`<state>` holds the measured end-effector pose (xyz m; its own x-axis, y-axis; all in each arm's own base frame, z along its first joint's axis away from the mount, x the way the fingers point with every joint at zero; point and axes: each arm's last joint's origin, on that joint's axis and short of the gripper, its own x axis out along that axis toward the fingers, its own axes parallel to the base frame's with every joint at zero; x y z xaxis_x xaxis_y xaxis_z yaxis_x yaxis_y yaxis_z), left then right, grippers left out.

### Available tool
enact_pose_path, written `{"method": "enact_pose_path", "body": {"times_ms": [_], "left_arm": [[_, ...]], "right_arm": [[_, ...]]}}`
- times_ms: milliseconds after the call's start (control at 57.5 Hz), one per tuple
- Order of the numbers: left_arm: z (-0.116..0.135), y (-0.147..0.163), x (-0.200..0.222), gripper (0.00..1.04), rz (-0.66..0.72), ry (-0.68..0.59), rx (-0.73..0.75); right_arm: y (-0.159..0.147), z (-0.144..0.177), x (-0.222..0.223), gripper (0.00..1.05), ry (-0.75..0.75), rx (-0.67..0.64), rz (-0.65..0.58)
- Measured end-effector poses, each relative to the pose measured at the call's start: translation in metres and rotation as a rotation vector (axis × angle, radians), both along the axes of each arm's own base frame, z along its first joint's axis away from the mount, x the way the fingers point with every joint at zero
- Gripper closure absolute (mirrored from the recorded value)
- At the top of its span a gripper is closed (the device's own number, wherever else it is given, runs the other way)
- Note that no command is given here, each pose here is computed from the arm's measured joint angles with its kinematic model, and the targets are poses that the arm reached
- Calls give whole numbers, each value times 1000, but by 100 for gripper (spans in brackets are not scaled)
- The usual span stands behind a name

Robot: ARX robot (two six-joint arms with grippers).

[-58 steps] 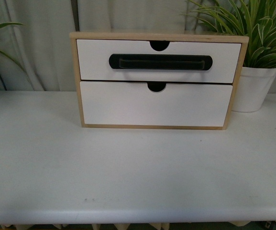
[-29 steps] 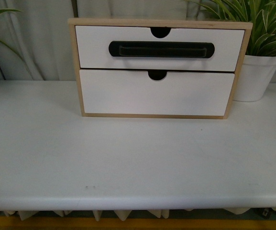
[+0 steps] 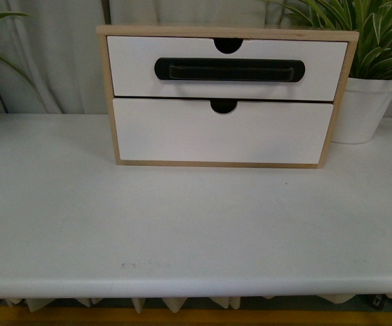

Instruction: Close drawer sideways

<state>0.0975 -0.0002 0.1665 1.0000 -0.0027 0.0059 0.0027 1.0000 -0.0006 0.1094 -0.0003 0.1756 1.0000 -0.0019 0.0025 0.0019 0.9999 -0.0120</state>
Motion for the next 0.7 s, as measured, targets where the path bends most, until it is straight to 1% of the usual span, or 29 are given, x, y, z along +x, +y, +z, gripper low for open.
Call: {"method": "enact_pose_path", "body": {"times_ms": [87, 174, 261, 539, 609, 626, 643, 661, 696], "left_arm": [[0, 0, 0, 101, 0, -1, 0], [0, 0, 0, 101, 0, -1, 0], [0, 0, 0, 101, 0, 0, 0], [0, 0, 0, 101, 0, 0, 0], [0, 0, 0, 101, 0, 0, -1], [0, 0, 0, 98, 0, 0, -2], [0, 0, 0, 93, 0, 0, -1], [0, 0, 0, 89, 0, 0, -1], [0, 0, 0, 82, 0, 0, -2]], "right_arm": [[0, -7, -1, 104, -3, 0, 0], [0, -12, -8, 104, 30, 0, 2], [0, -9, -12, 104, -6, 0, 2], [0, -10, -12, 104, -3, 0, 2], [0, -10, -12, 93, -2, 0, 1], [0, -10, -12, 89, -2, 0, 1], [0, -10, -12, 86, -2, 0, 1], [0, -10, -12, 80, -2, 0, 2], [0, -10, -12, 73, -2, 0, 2]]}}
